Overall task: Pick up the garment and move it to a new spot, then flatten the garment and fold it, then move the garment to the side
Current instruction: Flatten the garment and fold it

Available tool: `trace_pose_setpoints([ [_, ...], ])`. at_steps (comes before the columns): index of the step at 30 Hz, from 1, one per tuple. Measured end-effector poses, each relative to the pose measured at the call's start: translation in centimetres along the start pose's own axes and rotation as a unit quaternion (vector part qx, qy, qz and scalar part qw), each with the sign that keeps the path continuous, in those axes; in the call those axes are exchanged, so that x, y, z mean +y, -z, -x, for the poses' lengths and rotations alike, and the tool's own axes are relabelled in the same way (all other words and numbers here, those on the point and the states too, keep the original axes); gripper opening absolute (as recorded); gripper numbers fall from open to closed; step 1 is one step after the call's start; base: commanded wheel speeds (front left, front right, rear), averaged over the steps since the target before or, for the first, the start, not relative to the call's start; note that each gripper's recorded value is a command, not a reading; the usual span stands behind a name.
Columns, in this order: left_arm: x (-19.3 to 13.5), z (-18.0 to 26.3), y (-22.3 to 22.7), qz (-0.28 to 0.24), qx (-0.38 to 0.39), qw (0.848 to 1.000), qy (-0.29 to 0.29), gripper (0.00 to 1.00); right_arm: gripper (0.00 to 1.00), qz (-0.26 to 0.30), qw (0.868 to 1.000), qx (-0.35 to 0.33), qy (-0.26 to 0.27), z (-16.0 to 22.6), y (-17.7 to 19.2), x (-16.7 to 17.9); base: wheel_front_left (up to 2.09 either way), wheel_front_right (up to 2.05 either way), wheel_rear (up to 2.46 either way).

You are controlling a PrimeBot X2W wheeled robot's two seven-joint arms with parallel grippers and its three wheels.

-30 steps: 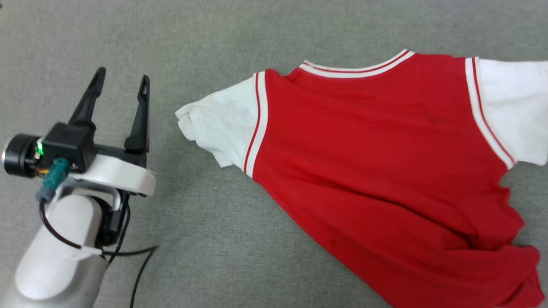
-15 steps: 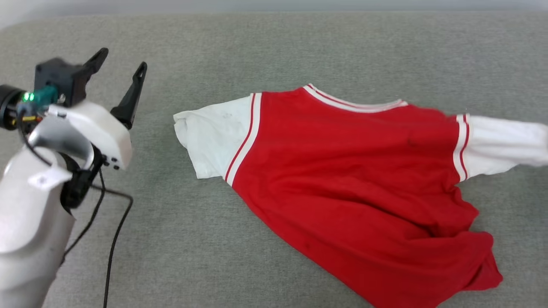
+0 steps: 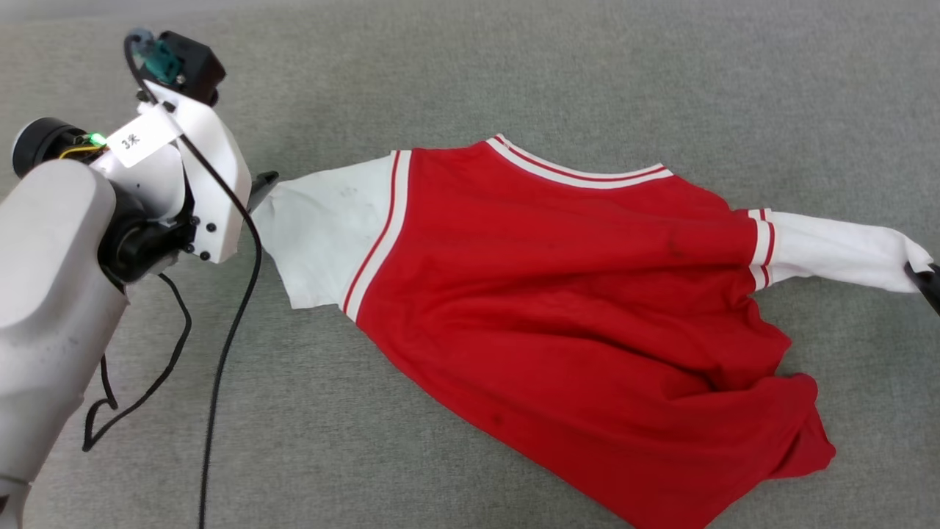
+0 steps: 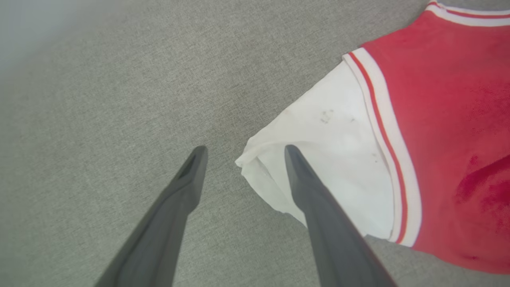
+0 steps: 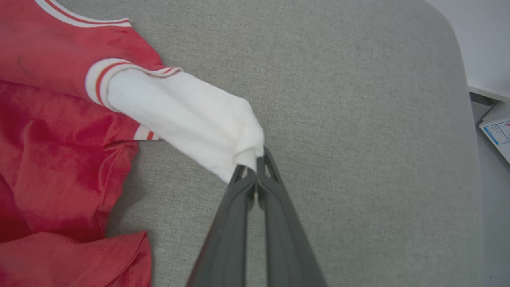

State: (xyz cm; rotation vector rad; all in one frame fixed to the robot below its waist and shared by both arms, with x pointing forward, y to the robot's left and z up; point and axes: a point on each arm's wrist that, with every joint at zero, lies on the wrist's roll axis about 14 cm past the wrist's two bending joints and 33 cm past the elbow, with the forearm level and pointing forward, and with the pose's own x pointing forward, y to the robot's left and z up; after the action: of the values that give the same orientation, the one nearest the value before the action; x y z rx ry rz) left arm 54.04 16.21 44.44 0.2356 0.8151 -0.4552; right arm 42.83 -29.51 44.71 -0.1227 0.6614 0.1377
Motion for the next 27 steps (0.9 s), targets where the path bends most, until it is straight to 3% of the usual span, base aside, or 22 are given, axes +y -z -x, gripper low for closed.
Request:
trace_pose_setpoints([
  [15, -1.2, -5.1, 5.6, 0.026, 0.147, 0.988, 0.037, 0.99, 0.0, 0.0, 1.0, 0.027, -0.015, -2.7, 1.1, 0.9, 0.0, 0.0, 0.0],
  [16, -1.2, -5.1, 5.7, 0.022, 0.15, 0.988, 0.037, 0.32, 0.0, 0.0, 1.0, 0.027, -0.016, -2.7, 1.1, 0.9, 0.0, 0.0, 0.0],
  [17, -1.2, -5.0, 5.8, 0.019, 0.151, 0.988, 0.037, 0.0, 0.0, 0.001, 1.0, 0.026, -0.016, -2.7, 1.0, 0.9, 0.0, 0.0, 0.0],
  [22, -1.9, -4.4, 5.7, 0.01, 0.133, 0.99, 0.045, 0.0, 0.0, 0.005, 1.0, 0.007, -0.018, -2.5, 0.0, 1.1, 0.0, 0.0, 0.0],
  [27, -1.4, -2.8, 3.6, -0.009, 0.055, 0.998, 0.03, 0.0, 0.0, 0.024, 0.999, -0.034, -0.016, -1.7, -3.0, 1.0, 0.0, 0.0, 0.0],
])
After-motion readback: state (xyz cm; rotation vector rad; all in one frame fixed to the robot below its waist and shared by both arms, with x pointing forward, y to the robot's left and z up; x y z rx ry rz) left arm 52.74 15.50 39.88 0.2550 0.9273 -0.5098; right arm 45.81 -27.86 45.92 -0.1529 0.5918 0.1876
